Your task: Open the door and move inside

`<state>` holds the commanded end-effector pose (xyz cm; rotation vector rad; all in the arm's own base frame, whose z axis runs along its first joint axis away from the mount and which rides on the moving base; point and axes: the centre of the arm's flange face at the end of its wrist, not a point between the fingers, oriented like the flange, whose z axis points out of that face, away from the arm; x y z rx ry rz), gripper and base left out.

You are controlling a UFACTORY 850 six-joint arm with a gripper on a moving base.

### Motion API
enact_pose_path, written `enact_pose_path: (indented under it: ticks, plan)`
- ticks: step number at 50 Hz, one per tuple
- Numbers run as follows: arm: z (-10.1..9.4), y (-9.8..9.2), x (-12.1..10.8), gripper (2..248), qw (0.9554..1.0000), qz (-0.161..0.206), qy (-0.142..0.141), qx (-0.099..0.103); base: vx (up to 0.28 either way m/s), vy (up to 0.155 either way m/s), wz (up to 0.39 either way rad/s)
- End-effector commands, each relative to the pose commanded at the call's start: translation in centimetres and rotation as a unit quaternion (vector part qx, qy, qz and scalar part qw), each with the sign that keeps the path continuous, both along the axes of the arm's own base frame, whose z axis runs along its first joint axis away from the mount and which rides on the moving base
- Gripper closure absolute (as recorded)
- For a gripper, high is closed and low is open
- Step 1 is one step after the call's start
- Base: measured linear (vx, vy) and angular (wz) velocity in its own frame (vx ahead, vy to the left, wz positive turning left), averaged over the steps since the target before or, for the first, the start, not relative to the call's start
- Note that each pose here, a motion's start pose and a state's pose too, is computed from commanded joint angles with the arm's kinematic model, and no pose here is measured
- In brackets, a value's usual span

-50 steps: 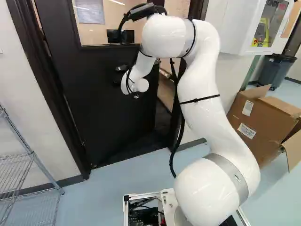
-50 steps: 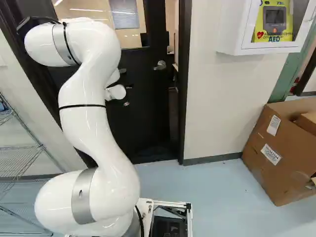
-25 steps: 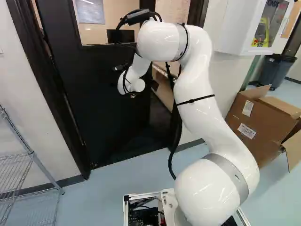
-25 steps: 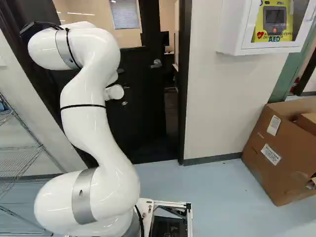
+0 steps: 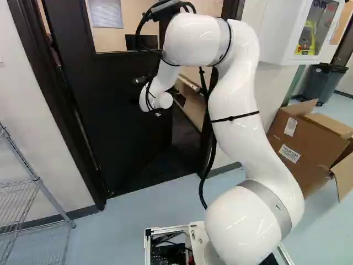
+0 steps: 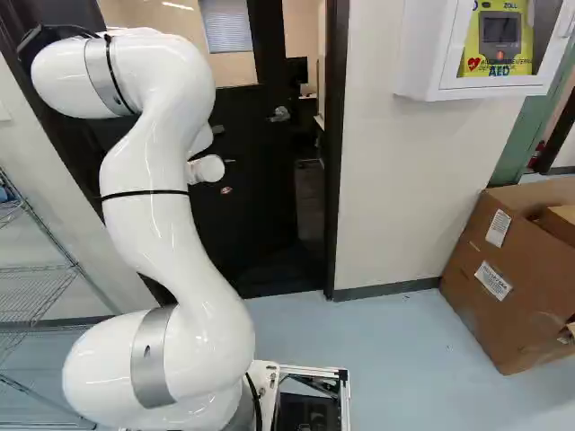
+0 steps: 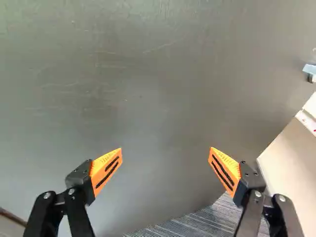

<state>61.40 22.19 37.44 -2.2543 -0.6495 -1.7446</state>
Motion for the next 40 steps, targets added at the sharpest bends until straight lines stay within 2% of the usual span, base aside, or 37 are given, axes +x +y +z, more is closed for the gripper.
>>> enact_pose_path:
  ticks: [17,40]
  plan:
    - [0.5,-2.3,-2.8,3,0.9998,-0.013,0.013,-0.002,0.000,0.000,0.000]
    - [1.1,-5.9,-6.5,3,0.9979,-0.057,0.032,0.008,0.000,0.000,0.000]
